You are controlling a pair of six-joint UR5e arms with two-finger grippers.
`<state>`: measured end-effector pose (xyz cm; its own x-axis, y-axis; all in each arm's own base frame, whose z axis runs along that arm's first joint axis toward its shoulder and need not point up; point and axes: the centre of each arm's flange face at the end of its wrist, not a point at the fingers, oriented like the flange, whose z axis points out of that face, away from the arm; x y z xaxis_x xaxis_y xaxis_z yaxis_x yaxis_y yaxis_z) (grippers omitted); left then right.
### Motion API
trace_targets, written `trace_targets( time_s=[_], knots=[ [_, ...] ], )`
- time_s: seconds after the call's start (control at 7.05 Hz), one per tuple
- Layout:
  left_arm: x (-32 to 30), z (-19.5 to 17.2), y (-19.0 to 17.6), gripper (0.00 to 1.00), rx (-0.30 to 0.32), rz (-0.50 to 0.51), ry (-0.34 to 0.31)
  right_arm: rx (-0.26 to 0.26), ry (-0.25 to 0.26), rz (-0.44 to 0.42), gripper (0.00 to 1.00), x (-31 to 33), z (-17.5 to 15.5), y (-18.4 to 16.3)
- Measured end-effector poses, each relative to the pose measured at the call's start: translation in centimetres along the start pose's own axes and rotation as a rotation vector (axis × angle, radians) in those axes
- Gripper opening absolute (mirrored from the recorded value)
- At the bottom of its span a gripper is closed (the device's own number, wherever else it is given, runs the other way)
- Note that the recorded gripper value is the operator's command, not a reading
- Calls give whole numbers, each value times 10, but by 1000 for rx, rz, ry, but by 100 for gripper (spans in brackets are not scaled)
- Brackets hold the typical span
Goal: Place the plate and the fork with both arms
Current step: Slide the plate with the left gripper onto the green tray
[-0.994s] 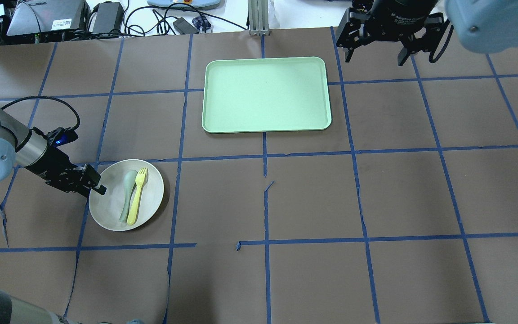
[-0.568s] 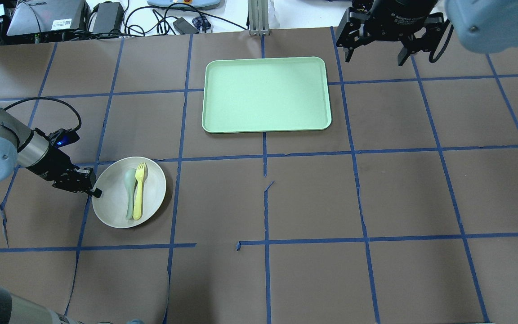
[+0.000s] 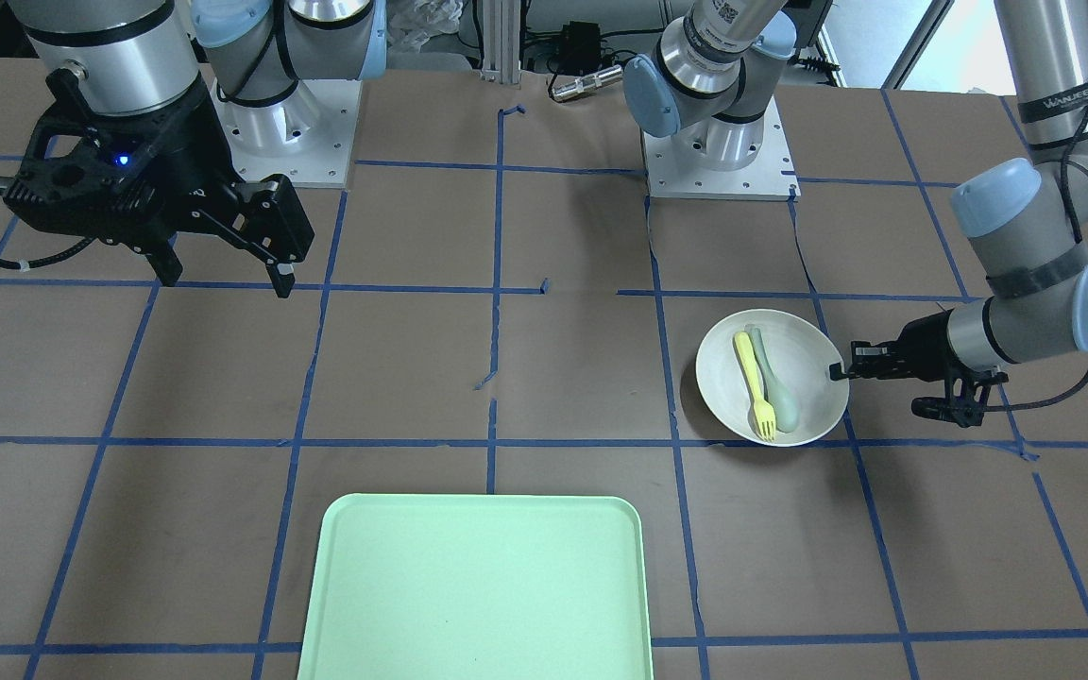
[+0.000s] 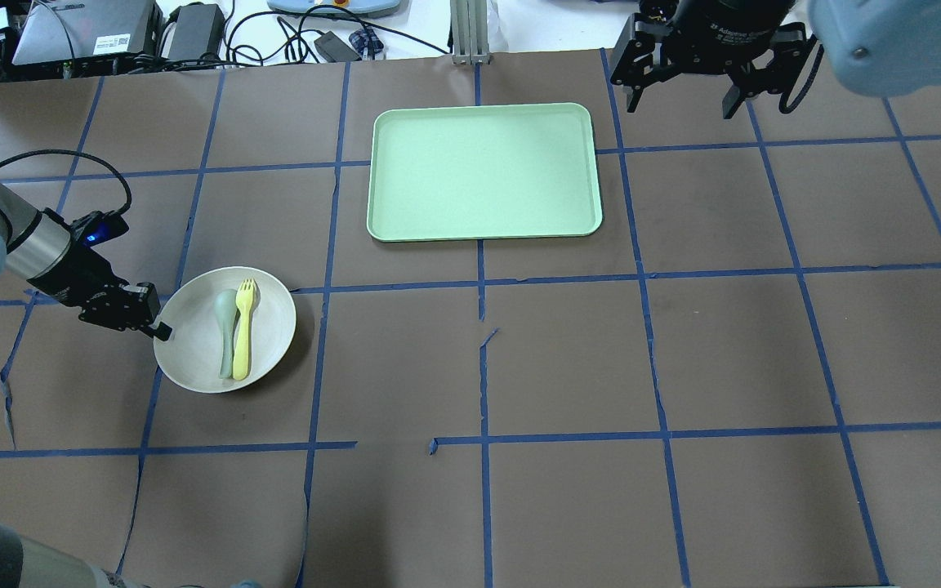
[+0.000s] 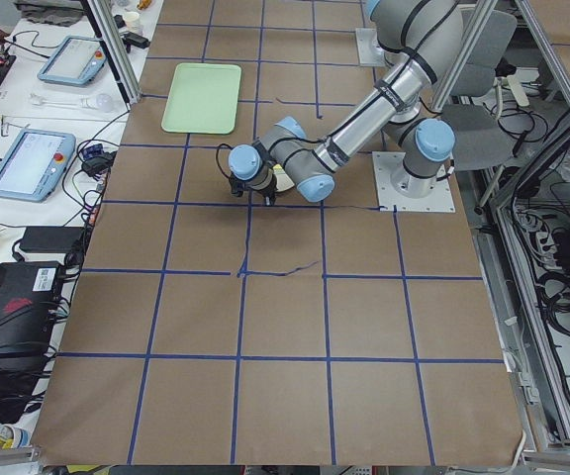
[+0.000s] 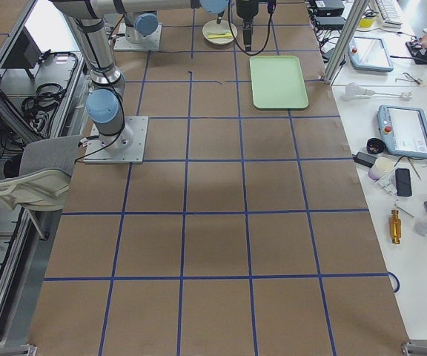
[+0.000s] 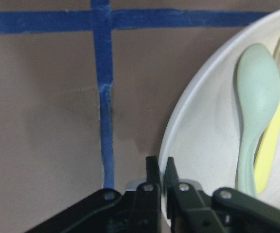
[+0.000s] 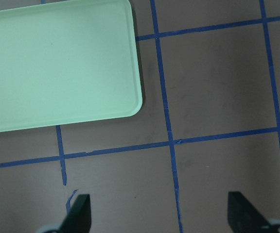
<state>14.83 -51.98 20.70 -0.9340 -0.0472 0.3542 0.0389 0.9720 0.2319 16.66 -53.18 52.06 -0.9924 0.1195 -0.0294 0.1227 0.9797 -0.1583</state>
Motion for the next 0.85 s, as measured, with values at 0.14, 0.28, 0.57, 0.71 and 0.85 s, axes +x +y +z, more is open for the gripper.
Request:
trace_targets(
  time_s=[0.14,0.28,0.57,0.71,0.85],
  knots=[
    [4,-23,-11,0,9,8,5,-1,0,0,100,0,0,0],
    [14,-44,-24,0,29,19,1,-2,0,0,100,0,0,0],
    [56,-76,-62,0,59,72,-39,0,0,0,100,0,-1,1],
    [81,-90,-83,0,66,113,-57,0,0,0,100,0,-1,1],
    [108,-100,-102,0,72,158,-75,0,0,0,100,0,-1,1]
  ],
)
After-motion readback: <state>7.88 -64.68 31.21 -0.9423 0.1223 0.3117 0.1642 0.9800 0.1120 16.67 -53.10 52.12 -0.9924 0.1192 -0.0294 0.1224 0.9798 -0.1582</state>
